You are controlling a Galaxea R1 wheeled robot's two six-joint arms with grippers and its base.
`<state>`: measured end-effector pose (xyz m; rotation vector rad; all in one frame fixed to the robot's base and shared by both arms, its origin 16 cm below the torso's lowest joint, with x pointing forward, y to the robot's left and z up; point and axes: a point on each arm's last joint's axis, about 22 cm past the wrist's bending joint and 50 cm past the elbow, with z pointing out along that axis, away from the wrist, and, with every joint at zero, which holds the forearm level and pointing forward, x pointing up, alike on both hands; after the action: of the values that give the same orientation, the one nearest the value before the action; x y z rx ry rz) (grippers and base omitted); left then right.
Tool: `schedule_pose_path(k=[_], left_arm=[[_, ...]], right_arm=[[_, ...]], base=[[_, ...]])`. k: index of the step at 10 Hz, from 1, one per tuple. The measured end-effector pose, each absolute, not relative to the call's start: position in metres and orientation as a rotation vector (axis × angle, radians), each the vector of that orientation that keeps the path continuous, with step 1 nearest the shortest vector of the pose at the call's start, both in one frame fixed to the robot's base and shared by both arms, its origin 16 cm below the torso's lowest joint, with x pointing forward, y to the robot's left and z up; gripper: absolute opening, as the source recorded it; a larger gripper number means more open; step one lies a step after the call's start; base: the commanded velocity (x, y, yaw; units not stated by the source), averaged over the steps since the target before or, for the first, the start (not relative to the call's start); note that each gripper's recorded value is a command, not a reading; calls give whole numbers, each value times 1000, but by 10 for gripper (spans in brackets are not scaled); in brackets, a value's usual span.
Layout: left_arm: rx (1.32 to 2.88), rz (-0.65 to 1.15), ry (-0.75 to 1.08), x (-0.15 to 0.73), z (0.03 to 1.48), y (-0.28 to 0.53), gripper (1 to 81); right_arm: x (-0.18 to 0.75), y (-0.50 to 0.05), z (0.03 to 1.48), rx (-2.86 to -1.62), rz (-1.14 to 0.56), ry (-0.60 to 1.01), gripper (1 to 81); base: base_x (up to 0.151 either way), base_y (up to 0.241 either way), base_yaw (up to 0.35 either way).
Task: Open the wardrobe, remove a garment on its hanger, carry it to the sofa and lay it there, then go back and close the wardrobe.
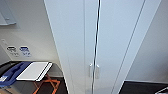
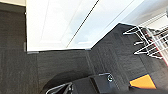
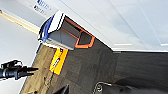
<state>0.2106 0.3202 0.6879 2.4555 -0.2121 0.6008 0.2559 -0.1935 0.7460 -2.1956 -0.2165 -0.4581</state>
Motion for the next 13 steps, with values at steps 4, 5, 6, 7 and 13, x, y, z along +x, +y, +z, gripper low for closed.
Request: schedule_pose_path(k=[4,5,6,7,13], left_arm=[[2384,828,-350,337,761,318,811],[2368,858,-383,365,778,313,811],[2348,889,-417,395,797,304,811],[2337,902,-441,418,810,297,811],[2318,851,-524,491,834,242,811]], right_arm=[[360,-187,817,-2123,-682,-345,811],[382,-184,835,-2107,-719,-375,811],[401,-178,850,-2090,-742,-392,811],[413,-172,857,-2080,-752,-406,811],[514,-141,910,-2067,-821,-474,811]], base=[[0,0,0],[0,0,0],[0,0,0],[0,0,0],[0,0,0]])
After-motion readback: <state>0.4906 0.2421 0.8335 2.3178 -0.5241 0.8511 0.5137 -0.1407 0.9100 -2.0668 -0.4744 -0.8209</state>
